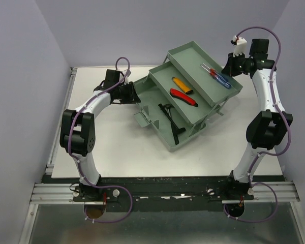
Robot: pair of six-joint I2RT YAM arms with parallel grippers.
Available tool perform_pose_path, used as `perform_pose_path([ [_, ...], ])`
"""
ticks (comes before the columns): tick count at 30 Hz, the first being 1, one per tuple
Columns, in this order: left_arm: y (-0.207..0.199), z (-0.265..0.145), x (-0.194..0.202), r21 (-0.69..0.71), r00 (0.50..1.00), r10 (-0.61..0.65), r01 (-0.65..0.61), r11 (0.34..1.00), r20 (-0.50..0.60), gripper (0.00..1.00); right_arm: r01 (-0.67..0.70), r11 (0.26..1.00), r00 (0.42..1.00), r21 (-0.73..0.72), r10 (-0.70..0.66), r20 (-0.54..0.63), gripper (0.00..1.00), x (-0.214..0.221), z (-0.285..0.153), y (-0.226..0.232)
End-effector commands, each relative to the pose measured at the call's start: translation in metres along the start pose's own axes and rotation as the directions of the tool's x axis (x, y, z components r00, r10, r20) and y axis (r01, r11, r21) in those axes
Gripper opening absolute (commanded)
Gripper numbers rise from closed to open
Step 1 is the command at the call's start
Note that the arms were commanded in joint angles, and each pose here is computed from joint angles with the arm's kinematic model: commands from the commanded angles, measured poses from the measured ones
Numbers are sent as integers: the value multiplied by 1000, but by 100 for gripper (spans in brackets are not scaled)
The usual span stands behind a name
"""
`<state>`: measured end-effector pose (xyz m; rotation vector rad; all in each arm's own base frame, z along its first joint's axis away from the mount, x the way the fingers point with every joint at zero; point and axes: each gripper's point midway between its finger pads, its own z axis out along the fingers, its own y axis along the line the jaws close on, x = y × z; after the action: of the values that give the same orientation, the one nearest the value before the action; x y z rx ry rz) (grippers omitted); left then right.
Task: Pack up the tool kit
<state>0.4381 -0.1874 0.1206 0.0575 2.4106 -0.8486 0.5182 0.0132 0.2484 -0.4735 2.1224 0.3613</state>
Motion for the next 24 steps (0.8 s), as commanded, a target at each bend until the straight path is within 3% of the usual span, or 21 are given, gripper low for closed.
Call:
perform_pose_path([
  [1,-9,7,11,57,999,12,-9,998,-41,38,27,997,996,-74,-20,85,1,-34,-10,56],
  [10,-11,6,10,68,999,15,-12,998,-39,38,42,999,996,-25,-40,75,1,-35,-11,92],
  [24,-20,-7,-4,76,999,53,-54,996,10,38,53,999,999,9,-53,10,1,2,3,153],
])
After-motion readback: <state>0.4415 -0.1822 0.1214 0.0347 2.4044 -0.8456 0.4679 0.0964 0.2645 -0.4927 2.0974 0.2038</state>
